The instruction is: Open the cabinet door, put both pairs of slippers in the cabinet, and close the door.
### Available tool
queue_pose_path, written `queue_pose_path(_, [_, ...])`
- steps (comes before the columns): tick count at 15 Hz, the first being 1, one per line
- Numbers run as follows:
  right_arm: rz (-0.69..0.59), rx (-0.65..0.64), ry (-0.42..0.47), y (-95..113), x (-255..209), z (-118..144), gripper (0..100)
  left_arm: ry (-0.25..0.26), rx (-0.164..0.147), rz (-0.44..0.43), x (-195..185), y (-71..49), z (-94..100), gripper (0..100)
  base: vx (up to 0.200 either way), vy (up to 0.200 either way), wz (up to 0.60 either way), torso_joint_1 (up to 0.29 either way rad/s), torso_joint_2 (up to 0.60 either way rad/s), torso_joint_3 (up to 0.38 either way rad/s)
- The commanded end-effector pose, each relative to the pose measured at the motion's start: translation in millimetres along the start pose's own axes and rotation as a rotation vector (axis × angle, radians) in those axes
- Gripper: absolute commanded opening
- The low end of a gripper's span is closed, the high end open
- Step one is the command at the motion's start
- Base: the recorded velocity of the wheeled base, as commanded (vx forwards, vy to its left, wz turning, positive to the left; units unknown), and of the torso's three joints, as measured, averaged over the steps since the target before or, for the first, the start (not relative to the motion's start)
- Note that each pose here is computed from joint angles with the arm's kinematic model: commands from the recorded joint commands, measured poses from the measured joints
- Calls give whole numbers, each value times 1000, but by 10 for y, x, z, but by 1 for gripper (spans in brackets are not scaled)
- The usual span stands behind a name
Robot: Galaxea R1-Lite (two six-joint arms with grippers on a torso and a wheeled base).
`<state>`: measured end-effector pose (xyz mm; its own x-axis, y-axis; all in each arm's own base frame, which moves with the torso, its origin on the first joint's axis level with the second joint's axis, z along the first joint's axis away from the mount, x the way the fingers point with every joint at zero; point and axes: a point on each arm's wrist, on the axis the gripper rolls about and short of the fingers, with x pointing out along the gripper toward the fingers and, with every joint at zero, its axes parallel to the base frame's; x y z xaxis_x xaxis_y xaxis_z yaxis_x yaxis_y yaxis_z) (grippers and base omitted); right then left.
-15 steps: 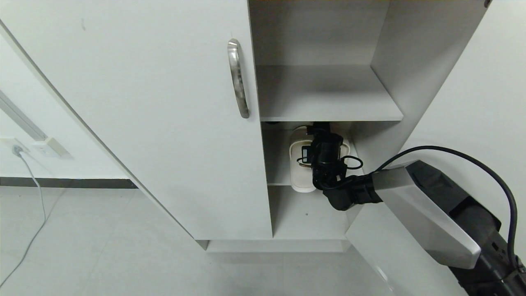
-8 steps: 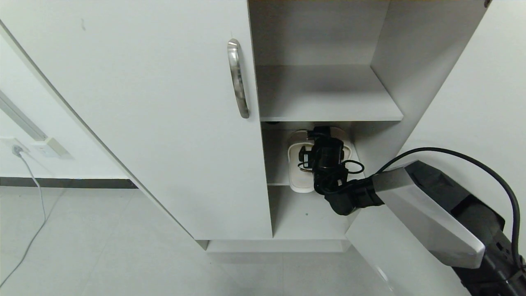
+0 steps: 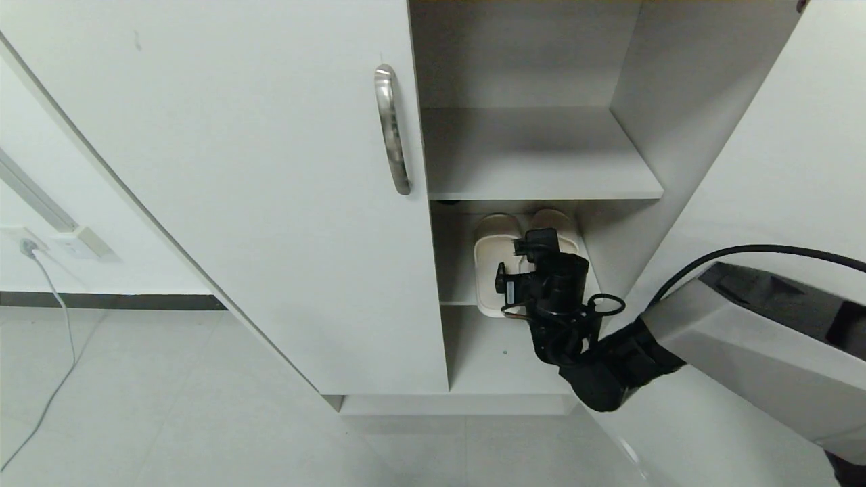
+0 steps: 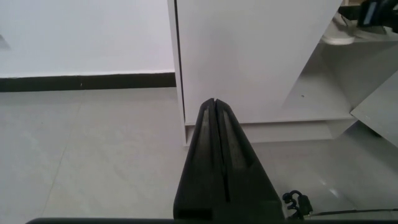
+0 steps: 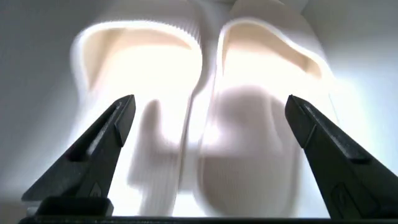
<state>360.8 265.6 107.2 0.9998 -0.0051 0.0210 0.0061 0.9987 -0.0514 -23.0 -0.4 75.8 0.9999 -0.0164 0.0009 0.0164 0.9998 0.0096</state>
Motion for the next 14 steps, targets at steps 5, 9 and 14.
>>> queue_pose_path(5, [92,39,-50,-109,-781,119,100,1,0,0,1,0,0,0,0,0,0,0,0,0])
queue_pose_path(9, [93,34,-55,-100,-779,133,100,1,0,0,0,0,3,0,0,0,0,0,0,0])
queue_pose_path(14, [95,26,-63,-105,-799,168,100,1,0,0,0,0,3,0,-160,0,0,3,2,2])
